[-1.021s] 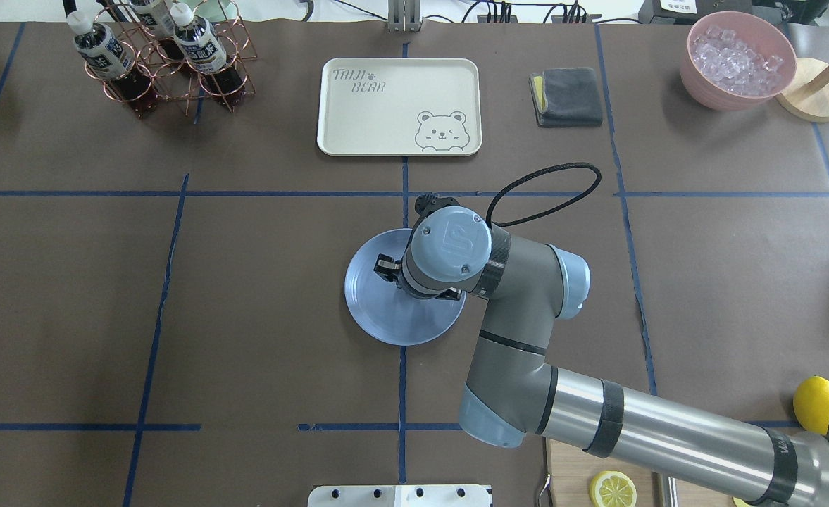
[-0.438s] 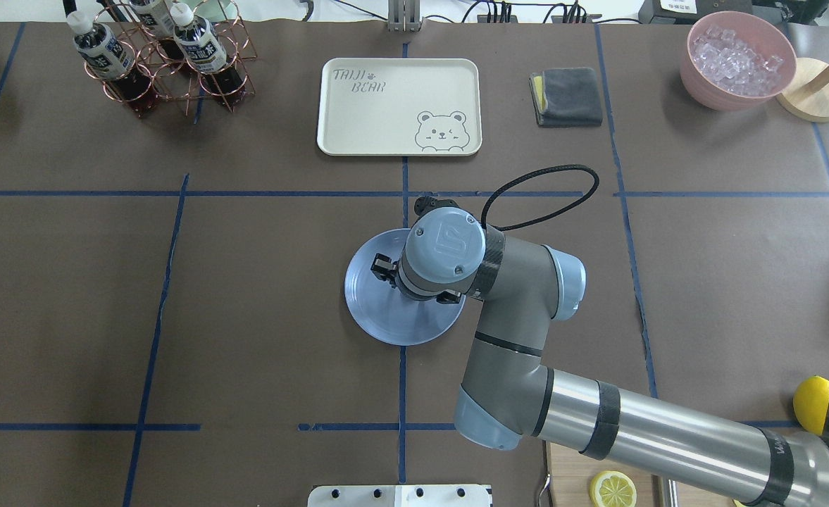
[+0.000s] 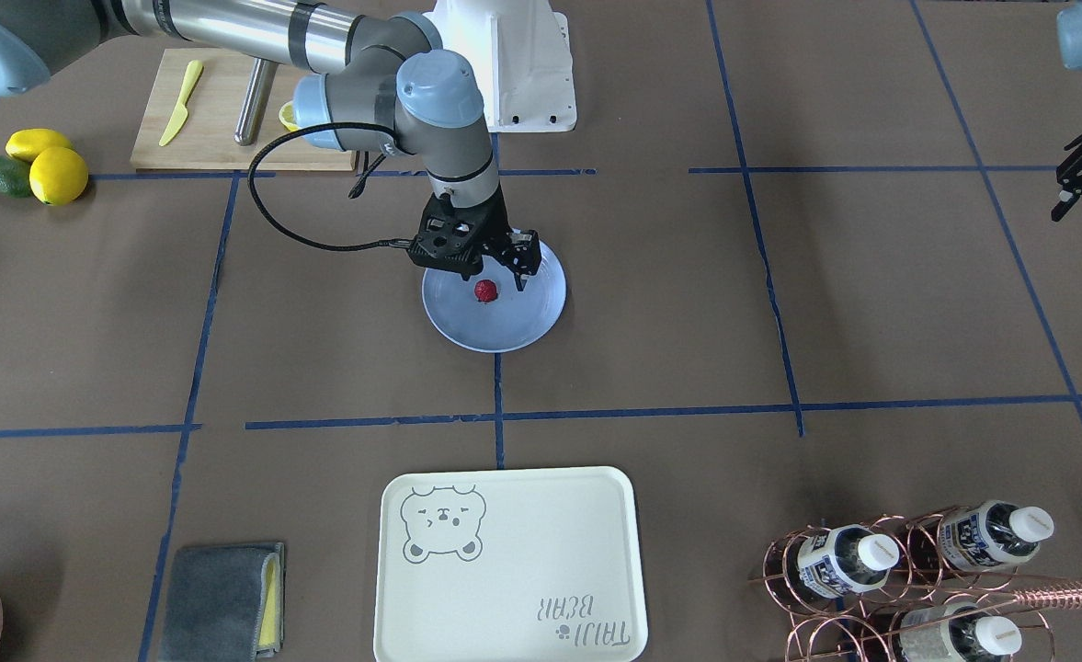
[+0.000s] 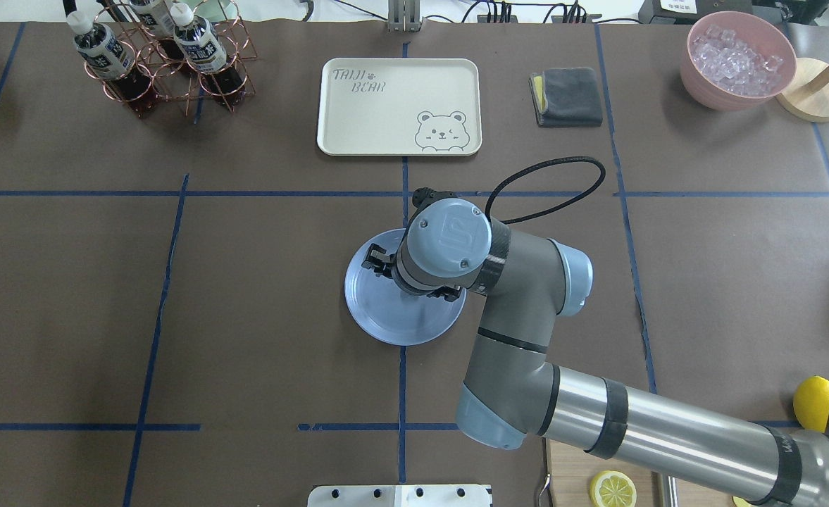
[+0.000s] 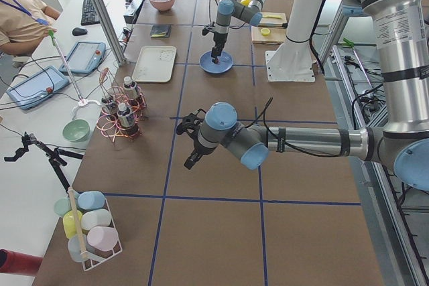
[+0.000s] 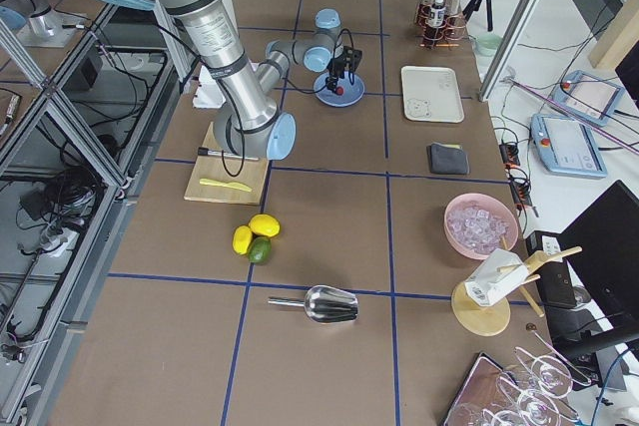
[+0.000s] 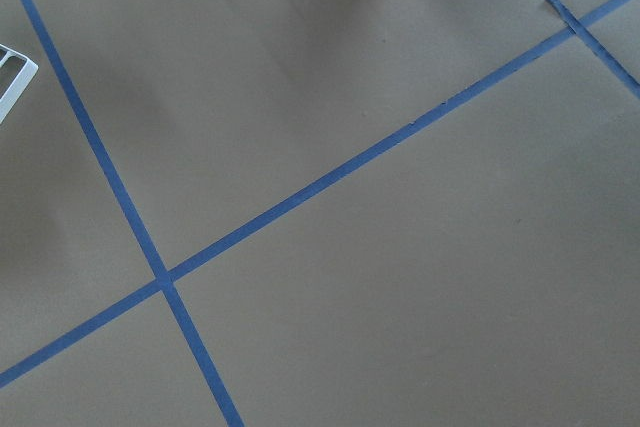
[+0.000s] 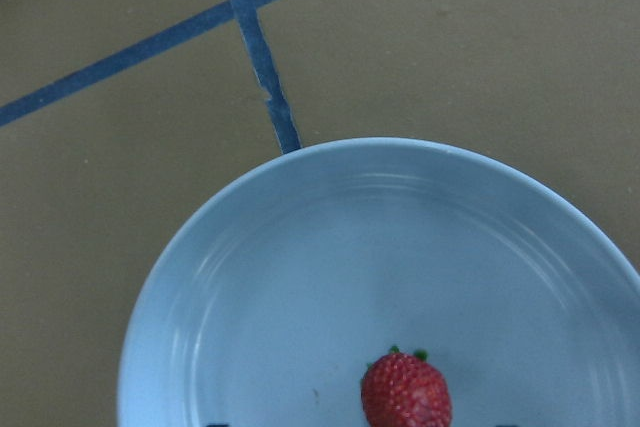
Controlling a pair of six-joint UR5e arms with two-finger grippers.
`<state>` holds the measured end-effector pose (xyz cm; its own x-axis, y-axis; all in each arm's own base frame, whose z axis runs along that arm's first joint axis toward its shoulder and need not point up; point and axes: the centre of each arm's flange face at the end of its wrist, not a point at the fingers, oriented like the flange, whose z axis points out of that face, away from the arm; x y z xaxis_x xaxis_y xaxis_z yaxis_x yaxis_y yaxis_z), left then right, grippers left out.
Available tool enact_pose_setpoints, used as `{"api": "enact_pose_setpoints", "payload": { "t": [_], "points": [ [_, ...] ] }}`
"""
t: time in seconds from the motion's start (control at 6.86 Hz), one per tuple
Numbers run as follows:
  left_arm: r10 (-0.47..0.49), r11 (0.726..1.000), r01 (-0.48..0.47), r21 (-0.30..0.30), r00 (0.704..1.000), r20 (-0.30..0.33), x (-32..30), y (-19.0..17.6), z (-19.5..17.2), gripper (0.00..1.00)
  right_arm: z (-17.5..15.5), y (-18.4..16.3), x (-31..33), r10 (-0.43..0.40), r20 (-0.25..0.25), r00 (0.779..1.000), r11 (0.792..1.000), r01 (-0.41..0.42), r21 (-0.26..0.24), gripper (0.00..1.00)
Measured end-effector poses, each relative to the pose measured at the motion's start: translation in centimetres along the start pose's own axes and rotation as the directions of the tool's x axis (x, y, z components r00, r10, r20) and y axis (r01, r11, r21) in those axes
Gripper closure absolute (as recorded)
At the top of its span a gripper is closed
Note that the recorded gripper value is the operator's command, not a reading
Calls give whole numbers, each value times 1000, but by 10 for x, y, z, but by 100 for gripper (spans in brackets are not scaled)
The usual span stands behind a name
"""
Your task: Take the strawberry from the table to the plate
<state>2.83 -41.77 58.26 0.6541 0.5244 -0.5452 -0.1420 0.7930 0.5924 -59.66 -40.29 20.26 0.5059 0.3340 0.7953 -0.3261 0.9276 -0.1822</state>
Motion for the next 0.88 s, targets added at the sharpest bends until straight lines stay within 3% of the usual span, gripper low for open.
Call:
{"api": "enact_pose_setpoints", "payload": {
  "t": [0.29, 0.58, 0.88],
  "points": [
    [-4, 1000, 4, 0, 1000, 1, -2, 1, -1, 0, -55, -27, 36, -15, 3, 1000, 999, 15, -34, 0],
    [-53, 999, 53, -1, 998, 28, -18, 5, -10, 0, -81, -58, 110, -163, -31, 986, 986, 162, -42, 0],
    [-120, 993, 120, -18, 992, 32, -37, 13, -23, 0, -103, -121, 207, -304, -88, 948, 952, 299, -65, 0]
  ]
}}
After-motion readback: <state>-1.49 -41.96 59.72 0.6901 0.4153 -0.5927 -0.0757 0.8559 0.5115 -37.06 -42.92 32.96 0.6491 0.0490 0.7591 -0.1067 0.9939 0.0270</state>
